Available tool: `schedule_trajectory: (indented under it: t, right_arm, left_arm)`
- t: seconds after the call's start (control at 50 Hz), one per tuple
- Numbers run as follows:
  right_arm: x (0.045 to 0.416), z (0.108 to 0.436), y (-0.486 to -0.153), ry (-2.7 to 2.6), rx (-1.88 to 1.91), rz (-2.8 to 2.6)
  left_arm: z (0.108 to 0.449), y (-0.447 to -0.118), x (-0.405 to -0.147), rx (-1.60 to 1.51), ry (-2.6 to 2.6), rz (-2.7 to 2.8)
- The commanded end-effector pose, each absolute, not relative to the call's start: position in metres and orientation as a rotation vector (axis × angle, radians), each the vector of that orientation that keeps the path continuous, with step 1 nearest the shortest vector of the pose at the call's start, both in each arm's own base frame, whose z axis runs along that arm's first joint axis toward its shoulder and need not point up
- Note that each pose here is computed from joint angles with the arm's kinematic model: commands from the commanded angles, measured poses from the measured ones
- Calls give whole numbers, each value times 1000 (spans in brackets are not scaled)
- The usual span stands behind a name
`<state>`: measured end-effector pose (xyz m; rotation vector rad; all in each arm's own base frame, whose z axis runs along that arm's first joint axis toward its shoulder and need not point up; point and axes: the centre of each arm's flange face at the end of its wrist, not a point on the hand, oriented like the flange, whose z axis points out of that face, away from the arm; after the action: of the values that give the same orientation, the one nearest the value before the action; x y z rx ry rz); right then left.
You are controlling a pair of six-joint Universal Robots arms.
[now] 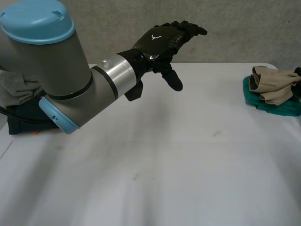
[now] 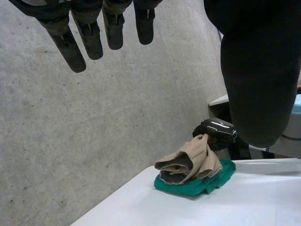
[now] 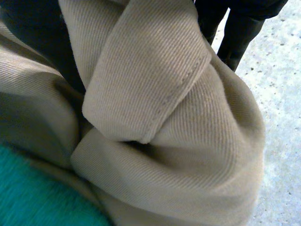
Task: Fold the laundry.
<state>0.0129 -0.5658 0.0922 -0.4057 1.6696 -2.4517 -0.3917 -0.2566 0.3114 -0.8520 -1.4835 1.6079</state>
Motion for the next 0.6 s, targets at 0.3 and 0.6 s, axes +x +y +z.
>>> schedule_trajectory:
  t: [0.3, 0.6]
  right_arm:
    - [-36, 165, -509, 2180, -435, -2368]
    - [-31, 292, -472, 2428, -672, -2947]
  left_arm:
    - [318, -232, -401, -883, -1445, 1575]
    - [366, -244, -379, -790, -1383, 1741]
